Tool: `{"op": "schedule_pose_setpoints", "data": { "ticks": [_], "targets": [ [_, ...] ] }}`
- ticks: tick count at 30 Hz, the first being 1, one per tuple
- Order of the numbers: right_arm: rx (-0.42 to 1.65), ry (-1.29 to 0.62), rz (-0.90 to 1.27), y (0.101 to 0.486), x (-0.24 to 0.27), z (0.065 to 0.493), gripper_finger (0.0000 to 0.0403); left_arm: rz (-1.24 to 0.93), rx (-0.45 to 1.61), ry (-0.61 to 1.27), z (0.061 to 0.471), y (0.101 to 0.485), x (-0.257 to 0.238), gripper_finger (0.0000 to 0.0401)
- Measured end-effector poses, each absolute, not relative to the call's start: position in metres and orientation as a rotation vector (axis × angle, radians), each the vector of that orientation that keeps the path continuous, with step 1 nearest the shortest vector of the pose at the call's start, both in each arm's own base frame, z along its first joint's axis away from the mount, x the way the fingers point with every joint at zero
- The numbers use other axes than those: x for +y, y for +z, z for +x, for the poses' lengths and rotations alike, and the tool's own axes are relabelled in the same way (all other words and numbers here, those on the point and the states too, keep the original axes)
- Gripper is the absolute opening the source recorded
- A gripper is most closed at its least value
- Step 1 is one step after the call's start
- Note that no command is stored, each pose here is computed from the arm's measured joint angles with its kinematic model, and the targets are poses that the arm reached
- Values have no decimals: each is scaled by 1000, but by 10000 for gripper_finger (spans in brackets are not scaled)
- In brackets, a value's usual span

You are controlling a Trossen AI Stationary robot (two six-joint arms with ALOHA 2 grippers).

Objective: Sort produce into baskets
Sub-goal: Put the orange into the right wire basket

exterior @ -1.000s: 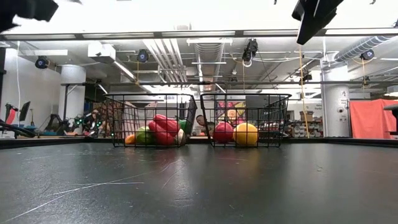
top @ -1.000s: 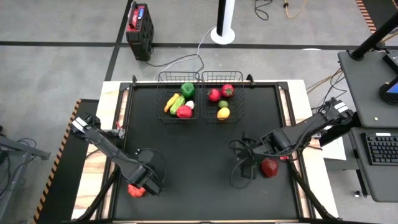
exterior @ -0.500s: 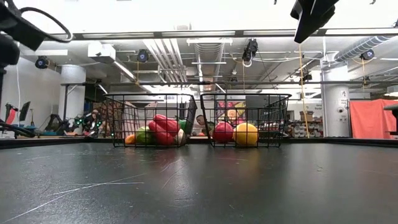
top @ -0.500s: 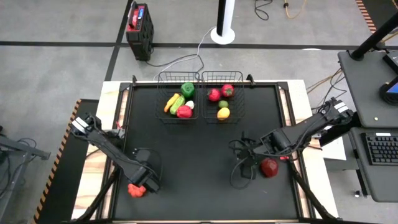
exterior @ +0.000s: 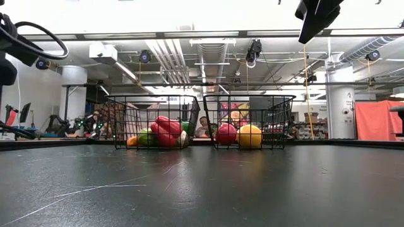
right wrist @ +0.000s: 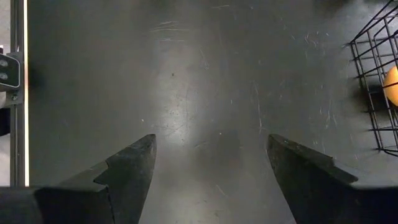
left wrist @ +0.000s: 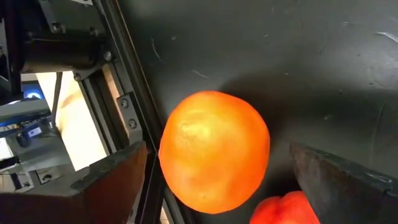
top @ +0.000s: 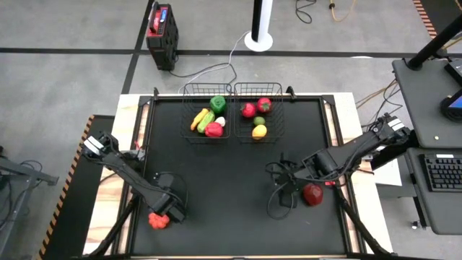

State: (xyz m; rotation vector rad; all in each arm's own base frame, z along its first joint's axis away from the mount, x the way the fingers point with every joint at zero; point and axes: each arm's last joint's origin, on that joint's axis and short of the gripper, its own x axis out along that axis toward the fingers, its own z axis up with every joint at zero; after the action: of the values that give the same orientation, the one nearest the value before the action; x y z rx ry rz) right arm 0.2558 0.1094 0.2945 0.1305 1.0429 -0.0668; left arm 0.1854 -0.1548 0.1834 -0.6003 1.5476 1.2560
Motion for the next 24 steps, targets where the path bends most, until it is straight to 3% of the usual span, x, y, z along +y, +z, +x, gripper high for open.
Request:
{"op": "schedule_pose_setpoints", "data": {
  "ticks": [16,24],
  "targets": [
    [1043,-67,131,295,109,256,299,-624,1535,1262,182,171,-152,373],
    [1043,-67,130,295,109,256,291,-624,1535,1262,182,170,-152,344]
  ]
}}
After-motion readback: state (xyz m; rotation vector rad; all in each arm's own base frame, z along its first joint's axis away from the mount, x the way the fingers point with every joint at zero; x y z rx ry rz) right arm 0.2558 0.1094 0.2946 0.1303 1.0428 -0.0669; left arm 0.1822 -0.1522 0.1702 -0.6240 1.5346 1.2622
